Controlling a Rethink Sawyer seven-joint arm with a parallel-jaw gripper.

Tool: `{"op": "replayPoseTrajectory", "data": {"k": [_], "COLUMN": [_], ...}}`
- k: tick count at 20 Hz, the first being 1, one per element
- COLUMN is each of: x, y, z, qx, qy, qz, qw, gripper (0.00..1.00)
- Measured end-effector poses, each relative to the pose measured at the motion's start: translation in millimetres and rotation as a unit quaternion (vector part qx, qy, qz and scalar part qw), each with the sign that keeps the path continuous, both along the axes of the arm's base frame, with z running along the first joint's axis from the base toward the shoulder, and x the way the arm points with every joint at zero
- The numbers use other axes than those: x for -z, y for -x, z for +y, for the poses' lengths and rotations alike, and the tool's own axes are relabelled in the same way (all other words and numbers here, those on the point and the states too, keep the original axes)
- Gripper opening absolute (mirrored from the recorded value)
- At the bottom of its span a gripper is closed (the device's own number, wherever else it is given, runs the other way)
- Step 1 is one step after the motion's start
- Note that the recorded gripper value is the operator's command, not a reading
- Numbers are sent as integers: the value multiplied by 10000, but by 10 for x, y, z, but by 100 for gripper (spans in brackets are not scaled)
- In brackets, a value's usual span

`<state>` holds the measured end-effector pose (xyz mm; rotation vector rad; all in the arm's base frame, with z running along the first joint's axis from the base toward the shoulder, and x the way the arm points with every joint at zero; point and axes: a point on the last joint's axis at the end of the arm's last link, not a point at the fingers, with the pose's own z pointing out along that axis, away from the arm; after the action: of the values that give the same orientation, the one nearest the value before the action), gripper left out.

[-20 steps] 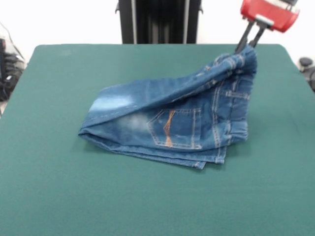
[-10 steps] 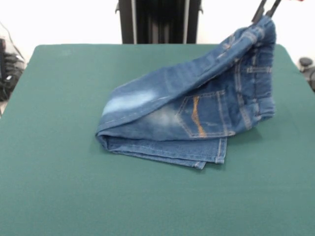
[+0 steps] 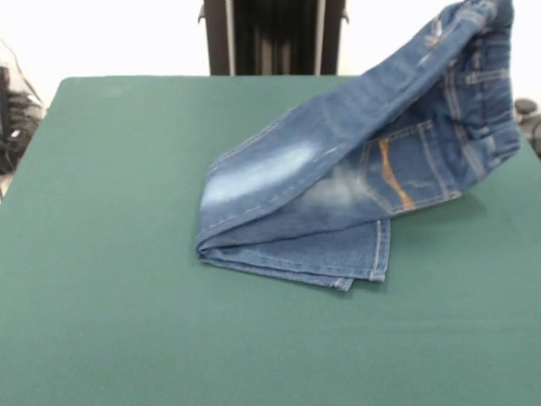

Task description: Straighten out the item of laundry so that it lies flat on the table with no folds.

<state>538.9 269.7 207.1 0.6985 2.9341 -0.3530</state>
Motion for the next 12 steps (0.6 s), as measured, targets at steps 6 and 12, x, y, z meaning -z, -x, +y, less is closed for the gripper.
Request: {"op": "replayPoseTrajectory", "data": {"k": [6,12], "x": [-326,-751], "y": [-28,-316], "z": [-59,-746], "qx": [242,811], "qy": [-231,-432], "qz": [18,-245], "qw": [9994,9955], "gripper": [0,0]}}
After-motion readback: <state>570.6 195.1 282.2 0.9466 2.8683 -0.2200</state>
